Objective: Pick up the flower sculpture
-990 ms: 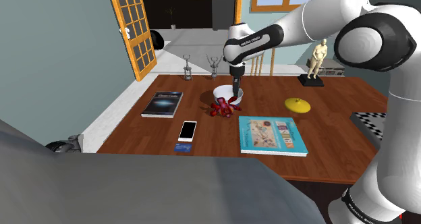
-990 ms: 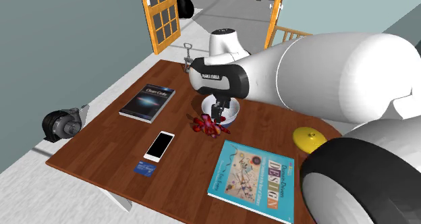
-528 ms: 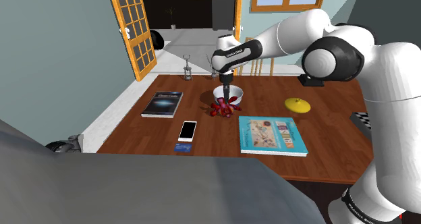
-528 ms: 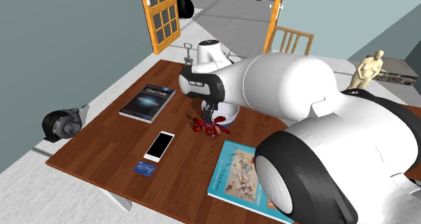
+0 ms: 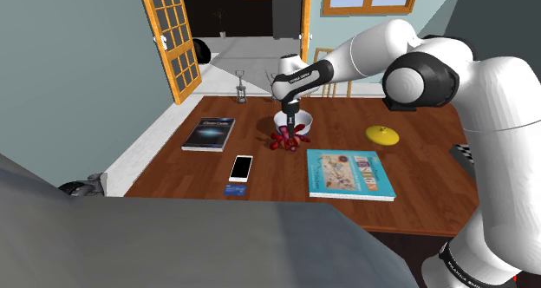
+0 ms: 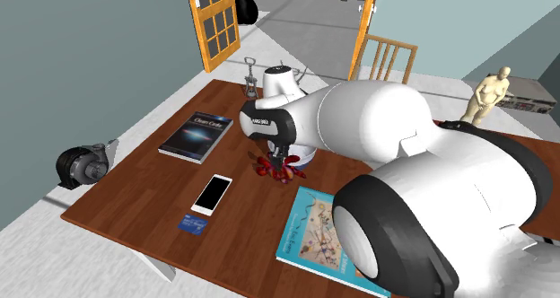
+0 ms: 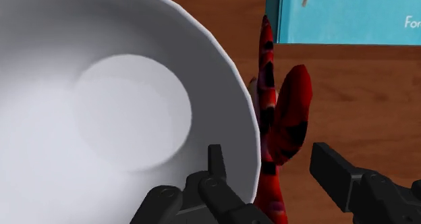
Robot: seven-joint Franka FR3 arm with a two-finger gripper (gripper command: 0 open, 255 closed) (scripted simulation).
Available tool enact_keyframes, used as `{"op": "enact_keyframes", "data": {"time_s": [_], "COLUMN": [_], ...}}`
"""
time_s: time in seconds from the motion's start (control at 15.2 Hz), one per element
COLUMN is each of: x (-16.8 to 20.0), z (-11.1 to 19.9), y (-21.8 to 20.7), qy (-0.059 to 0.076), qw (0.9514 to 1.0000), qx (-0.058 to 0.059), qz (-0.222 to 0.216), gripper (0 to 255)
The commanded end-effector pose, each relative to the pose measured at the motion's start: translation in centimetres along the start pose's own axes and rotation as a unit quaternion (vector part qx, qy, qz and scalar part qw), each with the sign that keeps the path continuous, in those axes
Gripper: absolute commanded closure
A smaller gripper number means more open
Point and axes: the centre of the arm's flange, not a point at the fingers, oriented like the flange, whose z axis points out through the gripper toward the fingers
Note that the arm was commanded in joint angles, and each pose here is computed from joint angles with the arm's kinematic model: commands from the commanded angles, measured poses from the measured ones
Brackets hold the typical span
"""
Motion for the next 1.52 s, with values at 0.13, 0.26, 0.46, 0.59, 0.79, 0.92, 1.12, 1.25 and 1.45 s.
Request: {"op": "enact_keyframes", "data": {"time_s": [0.13, 0.26, 0.46, 0.59, 0.79, 0.92, 1.12, 1.25, 1.45], "x": [0.0, 0.0, 0.0, 0.0, 0.0, -0.1, -0.2, -0.2, -0.3], "z": [0.1, 0.1, 0.1, -0.4, -2.0, -3.1, -4.6, -5.7, -7.3], "y": [0.0, 0.0, 0.0, 0.1, 0.0, 0.0, 0.0, 0.0, -0.1], "qy": [0.000, 0.000, 0.000, 0.000, 0.000, 0.000, 0.000, 0.000, 0.000], "qw": [1.0000, 1.0000, 1.0000, 1.0000, 1.0000, 1.0000, 1.0000, 1.0000, 1.0000], "qx": [0.000, 0.000, 0.000, 0.000, 0.000, 0.000, 0.000, 0.000, 0.000], "qz": [0.000, 0.000, 0.000, 0.000, 0.000, 0.000, 0.000, 0.000, 0.000], "gripper": [255, 255, 255, 255, 255, 255, 255, 255, 255]}}
